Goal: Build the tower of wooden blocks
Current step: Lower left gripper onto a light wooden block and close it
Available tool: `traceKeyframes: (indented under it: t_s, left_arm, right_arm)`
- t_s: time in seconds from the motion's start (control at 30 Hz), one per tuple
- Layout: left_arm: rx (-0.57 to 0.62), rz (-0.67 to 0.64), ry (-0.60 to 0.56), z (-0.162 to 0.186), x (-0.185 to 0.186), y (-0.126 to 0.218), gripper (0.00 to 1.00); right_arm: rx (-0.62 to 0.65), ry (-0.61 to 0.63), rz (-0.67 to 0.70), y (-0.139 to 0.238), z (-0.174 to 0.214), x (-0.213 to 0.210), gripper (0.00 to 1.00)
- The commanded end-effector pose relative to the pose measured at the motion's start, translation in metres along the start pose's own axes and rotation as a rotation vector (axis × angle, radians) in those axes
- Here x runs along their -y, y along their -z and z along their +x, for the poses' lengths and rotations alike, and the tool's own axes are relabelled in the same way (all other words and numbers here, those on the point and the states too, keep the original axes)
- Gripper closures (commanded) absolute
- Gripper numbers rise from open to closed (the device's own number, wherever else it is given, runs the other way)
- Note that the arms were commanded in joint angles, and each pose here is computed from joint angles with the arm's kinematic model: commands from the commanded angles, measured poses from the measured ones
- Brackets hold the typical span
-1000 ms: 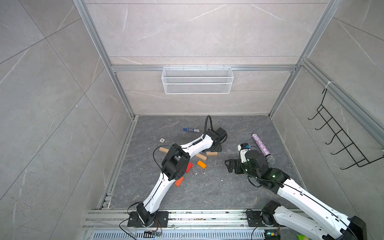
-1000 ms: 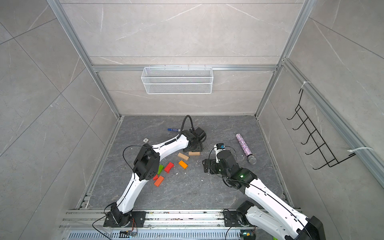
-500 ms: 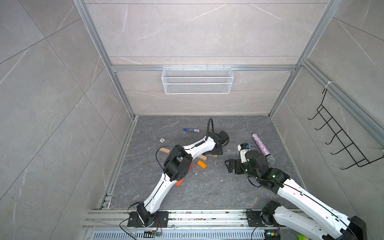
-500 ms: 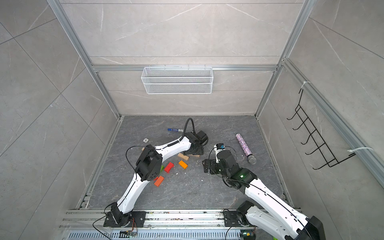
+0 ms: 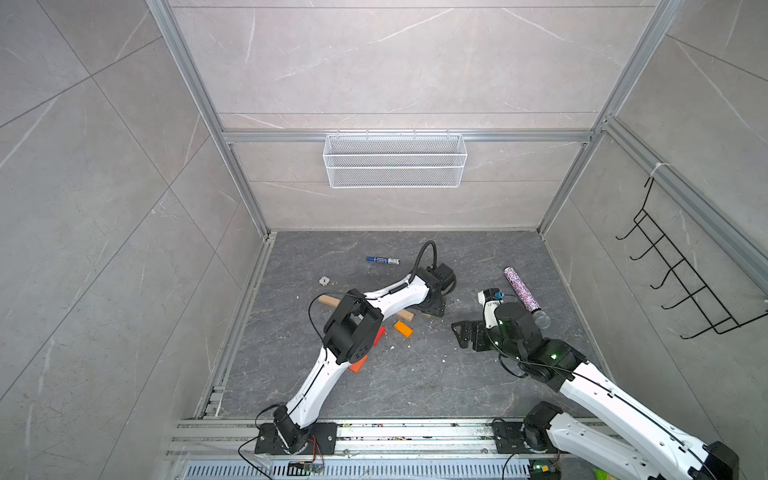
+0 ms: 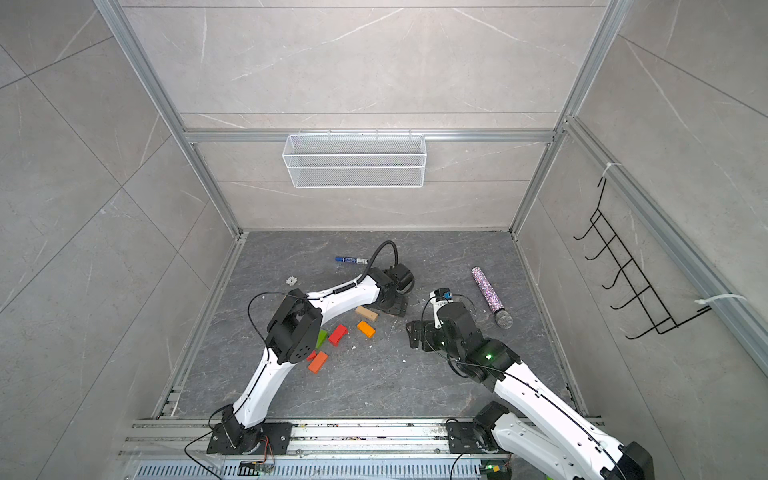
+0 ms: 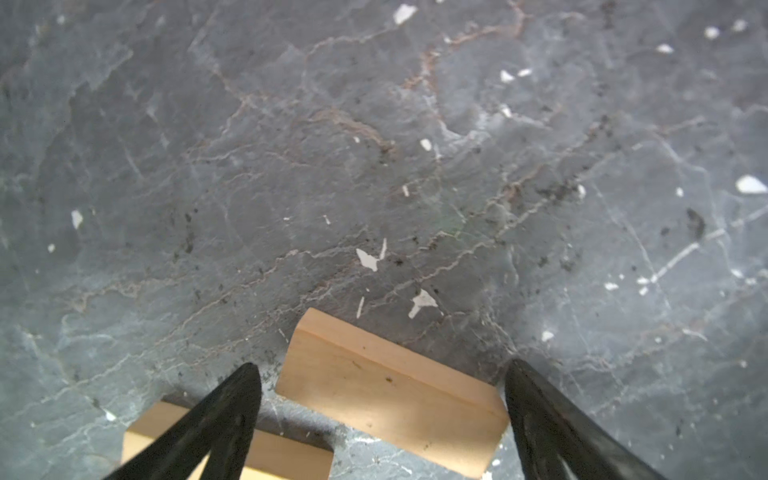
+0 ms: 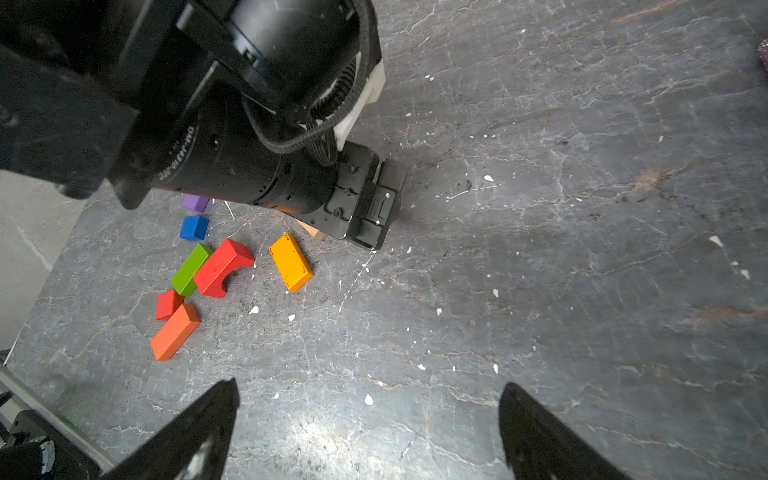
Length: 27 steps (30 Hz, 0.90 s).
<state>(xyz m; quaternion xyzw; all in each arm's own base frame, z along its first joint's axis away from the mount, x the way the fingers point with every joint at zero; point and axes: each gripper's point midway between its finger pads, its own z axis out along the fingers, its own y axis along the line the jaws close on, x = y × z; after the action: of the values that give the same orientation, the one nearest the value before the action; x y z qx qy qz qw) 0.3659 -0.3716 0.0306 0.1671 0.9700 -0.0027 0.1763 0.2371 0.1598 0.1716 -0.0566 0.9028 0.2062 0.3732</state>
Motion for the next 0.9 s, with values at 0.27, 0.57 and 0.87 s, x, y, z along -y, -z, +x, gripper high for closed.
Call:
traceKeyframes:
  t_s: [0.27,0.57,0.87]
  left_arm:
    - [0.086,0.174,-0.242,-0.02,0.013,0.038,0.06]
    - [0.065,0.195,-0.255,-0.02,0.002,0.032,0.08]
    - [0.046,0.206,-0.254,-0.013,0.003,0.022,0.1]
  right_arm:
    - [-0.024,0.024,-0.019,0.008,0.002,-0.005,0.01]
    - [-0.037,0.017,-0.028,0.008,0.002,-0.008,0.01]
    - [-0.038,0.012,-0.034,0.009,0.001,-0.009,0.01]
